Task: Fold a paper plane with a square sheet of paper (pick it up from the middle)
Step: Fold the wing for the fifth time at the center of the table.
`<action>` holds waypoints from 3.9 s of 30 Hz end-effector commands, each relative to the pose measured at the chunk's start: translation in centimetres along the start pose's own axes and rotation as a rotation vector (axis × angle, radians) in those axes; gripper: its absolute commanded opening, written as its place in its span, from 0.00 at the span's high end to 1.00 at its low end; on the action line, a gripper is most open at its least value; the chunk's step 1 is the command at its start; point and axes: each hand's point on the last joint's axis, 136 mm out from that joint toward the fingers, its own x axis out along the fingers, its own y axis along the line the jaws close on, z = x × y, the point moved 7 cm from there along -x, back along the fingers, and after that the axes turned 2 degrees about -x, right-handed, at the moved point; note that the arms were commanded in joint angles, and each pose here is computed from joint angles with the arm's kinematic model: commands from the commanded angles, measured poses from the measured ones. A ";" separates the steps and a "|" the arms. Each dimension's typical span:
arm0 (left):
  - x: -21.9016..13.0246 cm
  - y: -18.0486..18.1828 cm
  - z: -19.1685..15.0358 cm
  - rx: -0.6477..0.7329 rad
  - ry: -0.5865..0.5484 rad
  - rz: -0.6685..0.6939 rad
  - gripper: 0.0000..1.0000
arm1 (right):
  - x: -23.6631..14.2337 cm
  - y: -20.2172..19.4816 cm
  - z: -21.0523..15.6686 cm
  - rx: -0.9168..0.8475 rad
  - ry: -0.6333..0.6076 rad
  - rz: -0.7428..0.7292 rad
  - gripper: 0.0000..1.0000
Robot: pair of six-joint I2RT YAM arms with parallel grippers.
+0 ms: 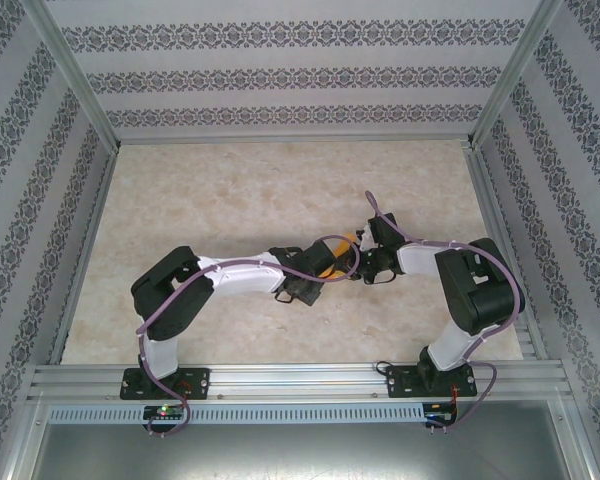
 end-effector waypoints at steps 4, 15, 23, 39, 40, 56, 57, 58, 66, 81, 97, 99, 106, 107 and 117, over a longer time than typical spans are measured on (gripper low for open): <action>-1.5 0.3 -0.7 0.038 -0.061 0.004 0.77 | 0.1 -1.6 0.5 -0.005 -0.006 -0.086 1.00; -3.7 0.0 0.4 0.009 -0.160 -0.075 0.74 | -0.1 -2.5 0.1 -0.011 0.001 -0.135 1.00; -2.6 0.3 2.2 -0.093 -0.154 -0.158 0.81 | -0.2 -3.0 -0.1 -0.008 0.004 -0.160 1.00; 0.1 -0.4 4.3 -0.149 -0.102 -0.280 0.94 | -0.1 -3.8 -0.3 0.008 0.014 -0.180 1.00; 0.3 -0.3 4.3 -0.148 -0.098 -0.277 0.94 | -0.1 -3.9 -0.3 0.011 0.014 -0.178 1.00; 1.9 -0.4 3.6 -0.148 -0.052 -0.288 0.95 | 0.1 -4.3 -0.3 0.039 0.009 -0.152 1.00; 2.0 -0.4 3.5 -0.147 -0.047 -0.288 0.95 | 0.1 -4.4 -0.4 0.042 0.009 -0.153 1.00; 2.1 -0.4 3.4 -0.146 -0.042 -0.281 0.95 | 0.1 -4.4 -0.4 0.043 0.010 -0.151 1.00; 3.7 0.6 2.1 -0.120 0.015 -0.186 0.95 | -0.4 -3.6 -0.1 0.041 -0.008 -0.122 1.00; 6.1 1.5 -0.9 -0.098 0.098 -0.123 0.96 | -4.2 -0.5 -0.3 -0.009 -0.050 -0.080 0.76; 6.2 1.2 -1.2 -0.111 0.080 -0.175 0.97 | -3.5 2.3 -0.5 0.081 -0.113 0.171 1.00; 6.1 1.2 -1.4 -0.113 0.080 -0.177 0.97 | -2.7 2.5 -0.2 0.077 -0.109 0.172 1.00; 6.1 1.1 -1.8 -0.124 0.078 -0.198 0.97 | -0.5 1.6 0.8 0.097 -0.094 0.155 1.00; 6.0 1.1 -1.8 -0.123 0.079 -0.201 0.97 | -0.1 1.4 0.9 0.100 -0.090 0.157 1.00; 5.4 1.0 -1.7 -0.125 0.072 -0.212 0.97 | 1.9 -2.1 0.6 0.123 -0.056 0.015 1.00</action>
